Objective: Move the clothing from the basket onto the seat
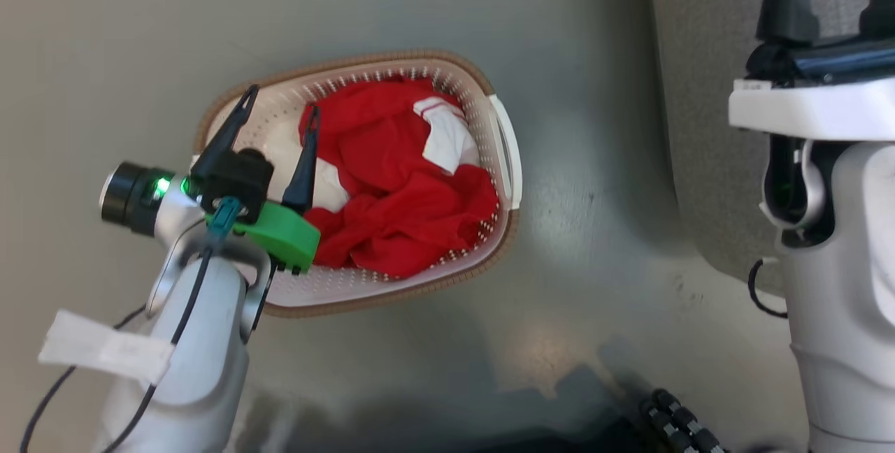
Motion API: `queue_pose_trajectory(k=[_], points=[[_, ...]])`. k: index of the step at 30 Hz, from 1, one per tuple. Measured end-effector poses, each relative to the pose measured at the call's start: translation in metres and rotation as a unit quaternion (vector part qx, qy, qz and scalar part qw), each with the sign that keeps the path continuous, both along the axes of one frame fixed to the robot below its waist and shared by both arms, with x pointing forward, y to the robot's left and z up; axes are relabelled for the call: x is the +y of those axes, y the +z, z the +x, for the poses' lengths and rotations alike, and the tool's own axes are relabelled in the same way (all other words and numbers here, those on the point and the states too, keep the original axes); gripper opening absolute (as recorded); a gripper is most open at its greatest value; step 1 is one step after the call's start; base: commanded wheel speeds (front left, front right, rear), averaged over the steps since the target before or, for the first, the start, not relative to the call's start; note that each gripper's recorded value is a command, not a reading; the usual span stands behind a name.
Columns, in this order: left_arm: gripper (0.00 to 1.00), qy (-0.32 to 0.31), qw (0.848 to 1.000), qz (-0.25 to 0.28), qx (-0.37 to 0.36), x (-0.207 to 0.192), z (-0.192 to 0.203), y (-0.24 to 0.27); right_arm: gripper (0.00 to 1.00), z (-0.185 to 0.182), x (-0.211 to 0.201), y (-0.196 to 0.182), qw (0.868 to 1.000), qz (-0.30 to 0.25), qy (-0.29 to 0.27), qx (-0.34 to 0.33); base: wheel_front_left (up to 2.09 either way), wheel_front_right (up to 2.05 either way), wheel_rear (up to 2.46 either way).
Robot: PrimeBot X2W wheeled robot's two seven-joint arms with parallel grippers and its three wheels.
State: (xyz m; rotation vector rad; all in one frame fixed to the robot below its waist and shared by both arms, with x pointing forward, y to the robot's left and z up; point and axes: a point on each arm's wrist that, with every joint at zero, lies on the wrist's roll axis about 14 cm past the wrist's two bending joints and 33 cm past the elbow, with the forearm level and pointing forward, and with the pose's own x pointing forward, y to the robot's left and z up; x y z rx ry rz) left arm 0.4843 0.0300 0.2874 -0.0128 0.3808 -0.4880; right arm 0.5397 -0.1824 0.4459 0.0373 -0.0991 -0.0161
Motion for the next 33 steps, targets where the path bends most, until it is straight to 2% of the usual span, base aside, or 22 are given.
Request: queue_pose_trajectory(k=[6, 13, 25, 33], points=[[1.0, -0.038, 0.998, 0.01, 0.043, -0.016, -0.006, -0.042, 1.0, 0.016, -0.004, -0.02, 1.0, -0.004, -0.005, 0.005, 0.0, 0.0, 0.0], [1.0, -0.076, 0.991, 0.016, 0.11, -0.029, -0.037, -0.087, 1.0, 0.024, -0.005, -0.044, 1.0, -0.003, -0.006, 0.021, 0.0, 0.0, 0.0], [1.0, -0.157, 0.979, 0.028, 0.126, -0.059, -0.059, -0.105, 1.0, 0.023, -0.004, -0.059, 0.999, -0.003, -0.005, 0.036, 0.0, 0.0, 0.0], [1.0, -0.187, 0.972, 0.03, 0.142, -0.07, -0.067, -0.12, 1.0, 0.024, -0.008, -0.068, 0.999, -0.009, -0.009, 0.043, 0.0, 0.0, 0.0]])
